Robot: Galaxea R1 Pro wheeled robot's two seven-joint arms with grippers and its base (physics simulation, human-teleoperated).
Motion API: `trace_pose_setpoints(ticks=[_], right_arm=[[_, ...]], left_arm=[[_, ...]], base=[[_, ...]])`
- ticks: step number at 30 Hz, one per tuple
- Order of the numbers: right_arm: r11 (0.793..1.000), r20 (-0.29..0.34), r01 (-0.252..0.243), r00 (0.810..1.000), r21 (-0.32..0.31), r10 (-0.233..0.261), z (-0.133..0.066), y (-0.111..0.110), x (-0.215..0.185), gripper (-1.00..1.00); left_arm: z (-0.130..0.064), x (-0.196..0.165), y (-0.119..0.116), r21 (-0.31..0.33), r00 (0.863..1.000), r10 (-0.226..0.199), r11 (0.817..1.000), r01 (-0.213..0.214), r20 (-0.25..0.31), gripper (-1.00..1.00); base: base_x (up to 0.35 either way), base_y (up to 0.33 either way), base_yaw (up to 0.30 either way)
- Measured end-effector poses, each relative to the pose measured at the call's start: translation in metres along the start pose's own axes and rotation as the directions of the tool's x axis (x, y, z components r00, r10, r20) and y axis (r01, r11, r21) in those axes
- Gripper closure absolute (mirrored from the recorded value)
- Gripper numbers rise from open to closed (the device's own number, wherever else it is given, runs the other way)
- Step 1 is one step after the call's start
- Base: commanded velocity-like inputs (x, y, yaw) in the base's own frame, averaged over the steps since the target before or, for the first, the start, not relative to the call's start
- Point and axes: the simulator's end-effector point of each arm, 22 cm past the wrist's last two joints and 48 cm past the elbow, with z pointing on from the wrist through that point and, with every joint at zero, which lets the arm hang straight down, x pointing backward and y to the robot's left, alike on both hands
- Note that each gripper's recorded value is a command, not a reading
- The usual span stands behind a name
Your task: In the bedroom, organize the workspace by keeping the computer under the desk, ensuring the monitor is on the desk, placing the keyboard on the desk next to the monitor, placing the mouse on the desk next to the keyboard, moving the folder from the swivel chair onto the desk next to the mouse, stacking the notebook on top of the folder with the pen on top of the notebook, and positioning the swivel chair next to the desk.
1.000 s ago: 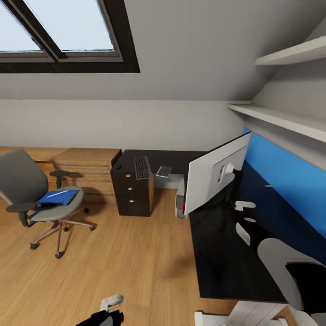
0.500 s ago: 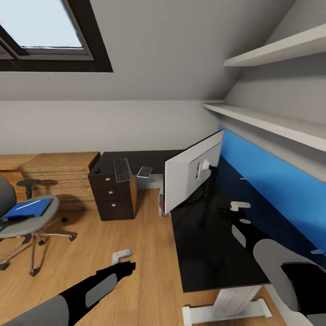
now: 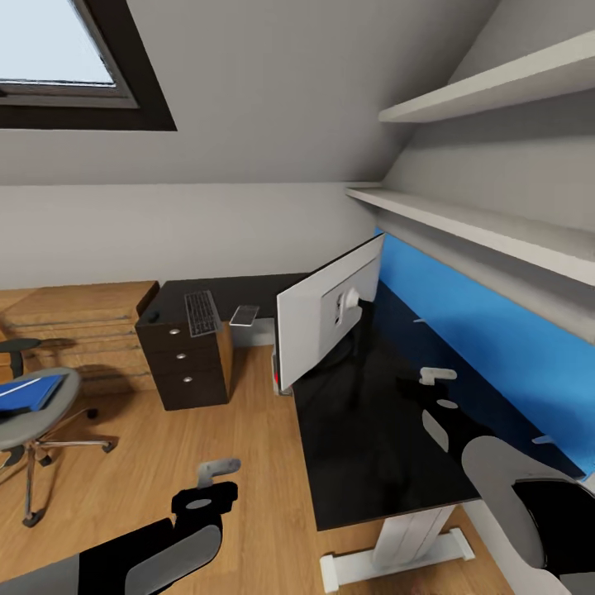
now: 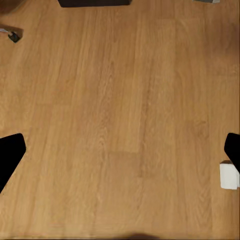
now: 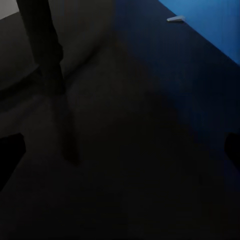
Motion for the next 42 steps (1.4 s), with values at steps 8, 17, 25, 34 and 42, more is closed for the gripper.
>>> trace_pose_setpoints(ticks=[8, 17, 25, 34, 42], right_arm=[[1.000, -0.001, 0.000, 1.000, -0.004, 0.000, 0.000, 0.003, 0.001, -1.00], [1.000, -0.002, -0.004, 1.000, -0.023, 0.004, -0.001, 0.016, 0.001, -1.00], [0.999, -0.003, -0.010, 1.000, -0.044, 0.010, -0.002, 0.034, 0.002, -1.00], [0.998, -0.010, -0.016, 1.000, -0.068, 0.016, -0.004, 0.055, 0.007, -1.00], [0.997, -0.012, -0.016, 1.000, -0.069, 0.016, -0.004, 0.055, 0.008, -1.00]], left_arm=[[0.006, 0.009, 0.020, -0.071, 0.999, -0.027, 0.997, 0.024, -0.039, -1.00], [0.006, 0.010, 0.022, -0.078, 0.999, -0.030, 0.997, 0.027, -0.042, -1.00], [0.008, 0.011, 0.024, -0.086, 0.999, -0.030, 0.996, 0.026, -0.044, -1.00], [0.023, 0.015, 0.047, -0.154, 0.998, -0.038, 0.988, 0.029, -0.056, -1.00], [0.037, 0.011, 0.057, -0.158, 0.995, -0.079, 0.985, 0.068, -0.062, -1.00]], base=[[0.000, 0.000, -0.009], [0.000, 0.000, 0.000], [0.000, -0.099, 0.035], [0.000, -0.312, 0.182], [0.000, -0.282, 0.022]])
